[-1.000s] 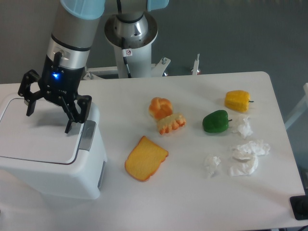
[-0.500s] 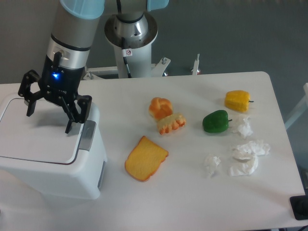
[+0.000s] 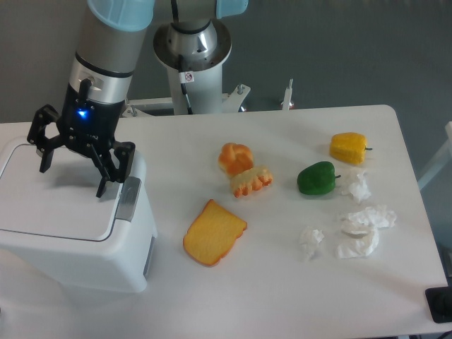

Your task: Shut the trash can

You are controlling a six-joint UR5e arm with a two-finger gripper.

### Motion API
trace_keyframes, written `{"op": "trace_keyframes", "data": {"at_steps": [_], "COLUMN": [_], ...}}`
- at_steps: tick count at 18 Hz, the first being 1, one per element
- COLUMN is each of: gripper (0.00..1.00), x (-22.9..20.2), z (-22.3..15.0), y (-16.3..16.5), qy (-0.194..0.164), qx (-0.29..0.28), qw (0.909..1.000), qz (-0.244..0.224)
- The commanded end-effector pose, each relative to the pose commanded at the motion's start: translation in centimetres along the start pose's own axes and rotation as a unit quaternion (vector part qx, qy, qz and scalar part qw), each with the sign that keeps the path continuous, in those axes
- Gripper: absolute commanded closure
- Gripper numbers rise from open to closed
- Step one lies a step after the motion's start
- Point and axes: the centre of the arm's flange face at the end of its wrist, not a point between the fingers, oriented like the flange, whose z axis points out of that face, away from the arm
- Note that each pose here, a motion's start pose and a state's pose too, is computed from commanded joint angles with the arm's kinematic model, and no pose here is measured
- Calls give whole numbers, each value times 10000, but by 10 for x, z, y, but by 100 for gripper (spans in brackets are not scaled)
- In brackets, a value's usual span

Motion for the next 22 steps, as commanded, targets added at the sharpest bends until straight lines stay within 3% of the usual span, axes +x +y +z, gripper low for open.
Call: {"op": "trace_keyframes", "data": {"at_steps": [22], "gripper": [0], "x": [-9], "z": [-2], "y": [1], "qy": [-1], "qx": [15], "qw": [9999], "qz": [-163]}}
